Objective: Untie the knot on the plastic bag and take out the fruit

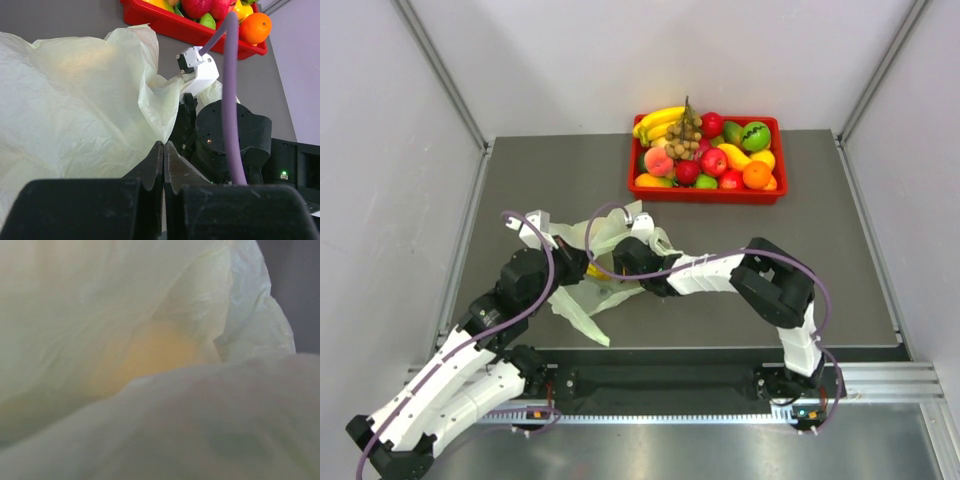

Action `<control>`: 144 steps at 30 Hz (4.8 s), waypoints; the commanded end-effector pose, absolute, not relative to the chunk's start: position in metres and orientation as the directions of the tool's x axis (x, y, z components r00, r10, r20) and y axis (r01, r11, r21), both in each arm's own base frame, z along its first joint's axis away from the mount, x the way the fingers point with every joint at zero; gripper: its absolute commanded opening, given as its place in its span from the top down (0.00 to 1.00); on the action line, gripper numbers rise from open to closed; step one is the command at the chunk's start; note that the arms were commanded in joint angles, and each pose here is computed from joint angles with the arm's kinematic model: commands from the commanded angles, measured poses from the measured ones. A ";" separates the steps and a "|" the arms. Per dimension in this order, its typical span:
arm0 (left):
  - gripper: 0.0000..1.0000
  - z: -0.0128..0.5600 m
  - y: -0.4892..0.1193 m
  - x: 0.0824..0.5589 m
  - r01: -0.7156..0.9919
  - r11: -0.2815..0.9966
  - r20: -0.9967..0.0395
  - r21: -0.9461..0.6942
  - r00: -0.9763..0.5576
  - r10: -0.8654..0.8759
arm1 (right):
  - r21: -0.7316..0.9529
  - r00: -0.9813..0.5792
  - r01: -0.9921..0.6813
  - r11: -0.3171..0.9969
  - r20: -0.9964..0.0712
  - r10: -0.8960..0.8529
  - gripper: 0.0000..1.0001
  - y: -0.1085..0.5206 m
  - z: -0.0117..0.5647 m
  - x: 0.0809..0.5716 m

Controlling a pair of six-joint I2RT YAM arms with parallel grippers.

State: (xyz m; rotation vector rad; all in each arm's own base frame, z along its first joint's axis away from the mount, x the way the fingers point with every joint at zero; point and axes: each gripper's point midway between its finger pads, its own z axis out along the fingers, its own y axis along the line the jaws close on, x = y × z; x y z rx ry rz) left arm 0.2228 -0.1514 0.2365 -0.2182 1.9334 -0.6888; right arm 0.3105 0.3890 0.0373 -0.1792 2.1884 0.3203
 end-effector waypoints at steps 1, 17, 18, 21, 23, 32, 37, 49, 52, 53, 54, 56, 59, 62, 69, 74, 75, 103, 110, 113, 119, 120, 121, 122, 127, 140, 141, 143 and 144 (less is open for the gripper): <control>1.00 0.250 -0.150 0.225 0.160 0.804 -0.777 -0.573 -0.419 -0.470 | 0.223 -0.568 -0.244 0.944 -0.822 0.047 0.32 0.399 0.053 0.328; 1.00 0.246 -0.152 0.225 0.159 0.803 -0.774 -0.574 -0.426 -0.468 | 0.365 -0.458 -0.868 0.336 -0.850 -0.259 0.92 0.402 0.151 0.173; 1.00 0.245 -0.153 0.227 0.159 0.805 -0.775 -0.572 -0.427 -0.466 | 0.376 -0.453 -0.883 0.281 -0.836 -0.308 0.93 0.399 0.149 0.159; 1.00 0.246 -0.157 0.231 0.166 0.805 -0.777 -0.569 -0.430 -0.461 | 0.408 -0.403 -0.911 0.063 -0.845 -0.351 1.00 0.393 0.173 0.118; 1.00 0.250 -0.158 0.233 0.169 0.804 -0.778 -0.570 -0.425 -0.462 | 0.423 -0.358 -0.901 -0.097 -0.852 -0.382 1.00 0.385 0.184 0.091; 1.00 0.249 -0.162 0.239 0.165 0.815 -0.785 -0.556 -0.427 -0.449 | 0.249 -0.168 -0.907 -0.339 -0.953 -0.252 1.00 0.332 0.264 0.043; 1.00 0.246 -0.161 0.241 0.155 0.821 -0.787 -0.549 -0.425 -0.446 | 0.101 -0.087 -0.966 -0.236 -0.994 -0.070 1.00 0.292 0.311 0.070; 1.00 0.248 -0.166 0.240 0.165 0.814 -0.778 -0.557 -0.446 -0.443 | 0.092 -0.281 -0.121 0.988 -0.958 0.055 1.00 0.160 0.309 0.426; 1.00 0.255 -0.162 0.238 0.162 0.815 -0.781 -0.557 -0.436 -0.447 | 0.128 -0.242 0.017 0.992 -0.962 0.129 1.00 0.135 0.310 0.476; 1.00 0.255 -0.160 0.236 0.158 0.816 -0.780 -0.556 -0.437 -0.447 | 0.119 -0.220 0.077 0.990 -0.966 0.133 1.00 0.124 0.310 0.487; 1.00 0.258 -0.158 0.234 0.161 0.813 -0.781 -0.559 -0.432 -0.452 | 0.104 -0.234 0.123 0.987 -0.963 0.131 1.00 0.114 0.294 0.503; 1.00 0.260 -0.155 0.231 0.159 0.814 -0.781 -0.558 -0.431 -0.452 | 0.111 -0.203 0.151 0.982 -0.969 0.140 1.00 0.107 0.305 0.522; 1.00 0.259 -0.151 0.228 0.152 0.816 -0.782 -0.557 -0.426 -0.455 | 0.067 -0.257 0.157 0.985 -0.960 0.106 0.99 0.099 0.289 0.558; 1.00 0.257 -0.150 0.226 0.148 0.814 -0.779 -0.562 -0.426 -0.460 | 0.010 -0.318 0.119 0.993 -0.947 0.048 0.95 0.108 0.271 0.588; 1.00 0.254 -0.153 0.225 0.157 0.808 -0.773 -0.568 -0.439 -0.458 | -0.087 -0.352 0.096 0.992 -0.935 -0.048 0.79 0.113 0.243 0.628; 1.00 0.255 -0.148 0.223 0.151 0.811 -0.777 -0.565 -0.428 -0.461 | -0.126 -0.338 0.099 0.987 -0.937 -0.086 0.70 0.106 0.245 0.636; 1.00 0.254 -0.148 0.223 0.152 0.812 -0.777 -0.564 -0.429 -0.460 | -0.154 -0.345 0.087 0.984 -0.932 -0.116 0.67 0.106 0.243 0.636; 1.00 0.272 -0.144 0.216 0.172 0.793 -0.776 -0.585 -0.405 -0.484 | -0.019 -0.199 -0.042 0.999 -0.980 -0.027 0.05 0.113 0.352 0.546; 1.00 0.273 -0.145 0.215 0.187 0.800 -0.786 -0.571 -0.406 -0.466 | 0.093 -0.258 -0.413 0.906 -0.966 -0.019 0.12 0.184 0.344 0.430; 1.00 0.271 -0.146 0.214 0.198 0.804 -0.790 -0.561 -0.418 -0.448 | 0.080 -0.240 -0.550 0.832 -0.969 -0.066 0.15 0.227 0.337 0.364; 1.00 0.259 -0.142 0.205 0.191 0.823 -0.792 -0.535 -0.454 -0.409 | 0.121 -0.184 -0.792 0.598 -0.982 -0.046 0.39 0.300 0.327 0.227; 1.00 0.259 -0.140 0.204 0.190 0.823 -0.792 -0.535 -0.450 -0.411 | 0.118 -0.178 -0.813 0.571 -0.983 -0.050 0.44 0.306 0.324 0.213; 1.00 0.257 -0.139 0.203 0.184 0.826 -0.792 -0.533 -0.452 -0.411 | 0.112 -0.160 -0.859 0.500 -0.986 -0.055 0.47 0.322 0.325 0.180; 1.00 0.256 -0.138 0.203 0.179 0.827 -0.790 -0.534 -0.453 -0.412 | 0.108 -0.165 -0.875 0.471 -0.983 -0.082 0.56 0.329 0.309 0.166; 1.00 0.248 -0.139 0.200 0.170 0.826 -0.776 -0.537 -0.482 -0.405 | 0.078 -0.169 -0.925 0.373 -0.962 -0.217 0.79 0.375 0.263 0.109; 1.00 0.243 -0.145 0.201 0.171 0.824 -0.767 -0.540 -0.503 -0.398 | -0.059 -0.151 -0.791 0.609 -0.945 -0.289 0.46 0.427 0.195 0.169; 1.00 0.243 -0.145 0.202 0.168 0.826 -0.768 -0.538 -0.502 -0.398 | -0.040 -0.157 -0.792 0.609 -0.951 -0.268 0.45 0.431 0.195 0.179; 1.00 0.239 -0.144 0.204 0.159 0.831 -0.768 -0.533 -0.502 -0.397 | -0.047 -0.155 -0.792 0.609 -0.949 -0.274 0.36 0.439 0.183 0.189; 1.00 0.236 -0.144 0.205 0.155 0.831 -0.767 -0.534 -0.502 -0.399 | -0.057 -0.161 -0.788 0.612 -0.942 -0.294 0.34 0.441 0.170 0.199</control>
